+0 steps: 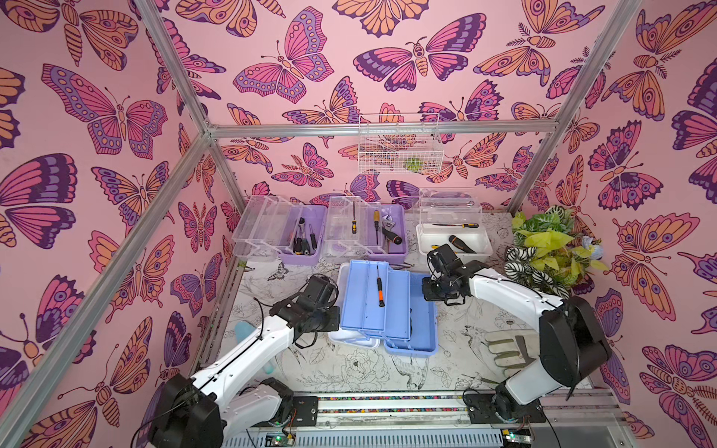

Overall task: Close toolboxes
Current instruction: Close the toolbox lid.

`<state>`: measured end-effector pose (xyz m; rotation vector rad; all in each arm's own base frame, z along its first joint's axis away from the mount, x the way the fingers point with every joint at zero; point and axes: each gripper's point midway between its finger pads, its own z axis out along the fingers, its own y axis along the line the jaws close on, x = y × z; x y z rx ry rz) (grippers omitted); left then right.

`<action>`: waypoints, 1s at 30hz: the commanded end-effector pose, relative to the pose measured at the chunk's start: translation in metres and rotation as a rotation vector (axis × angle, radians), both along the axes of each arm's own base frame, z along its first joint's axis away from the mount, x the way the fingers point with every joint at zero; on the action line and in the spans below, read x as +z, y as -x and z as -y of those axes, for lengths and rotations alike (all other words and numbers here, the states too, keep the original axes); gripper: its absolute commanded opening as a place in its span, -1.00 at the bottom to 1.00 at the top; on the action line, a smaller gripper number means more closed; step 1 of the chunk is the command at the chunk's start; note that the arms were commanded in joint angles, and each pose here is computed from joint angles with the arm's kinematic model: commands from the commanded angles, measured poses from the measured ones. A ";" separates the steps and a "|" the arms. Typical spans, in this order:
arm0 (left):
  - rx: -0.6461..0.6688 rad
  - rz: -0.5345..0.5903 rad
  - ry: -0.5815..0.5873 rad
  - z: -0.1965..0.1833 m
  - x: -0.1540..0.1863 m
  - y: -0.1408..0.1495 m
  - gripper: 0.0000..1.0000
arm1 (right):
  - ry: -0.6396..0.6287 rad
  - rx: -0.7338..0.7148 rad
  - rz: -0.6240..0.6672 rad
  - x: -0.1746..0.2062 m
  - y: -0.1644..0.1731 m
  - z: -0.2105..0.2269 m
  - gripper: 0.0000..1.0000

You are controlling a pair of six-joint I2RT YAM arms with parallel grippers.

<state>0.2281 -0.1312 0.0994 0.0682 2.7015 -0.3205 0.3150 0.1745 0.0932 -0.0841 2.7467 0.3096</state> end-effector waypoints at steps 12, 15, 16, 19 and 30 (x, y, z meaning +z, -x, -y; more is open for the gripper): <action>0.025 0.088 -0.064 -0.015 0.031 -0.008 -1.00 | -0.048 -0.045 -0.002 0.002 0.014 0.008 -0.32; 0.020 0.097 -0.063 -0.014 0.034 -0.009 -1.00 | -0.064 -0.049 -0.014 -0.006 0.014 0.006 -0.39; 0.020 0.096 -0.063 -0.014 0.035 -0.008 -1.00 | -0.080 -0.044 -0.019 -0.009 0.014 0.002 -0.41; 0.012 0.095 -0.056 -0.012 0.036 -0.009 -1.00 | -0.123 -0.029 -0.043 -0.016 0.016 -0.009 -0.45; 0.019 0.104 -0.063 -0.013 0.045 -0.008 -1.00 | -0.185 -0.021 -0.011 -0.007 0.017 -0.018 -0.34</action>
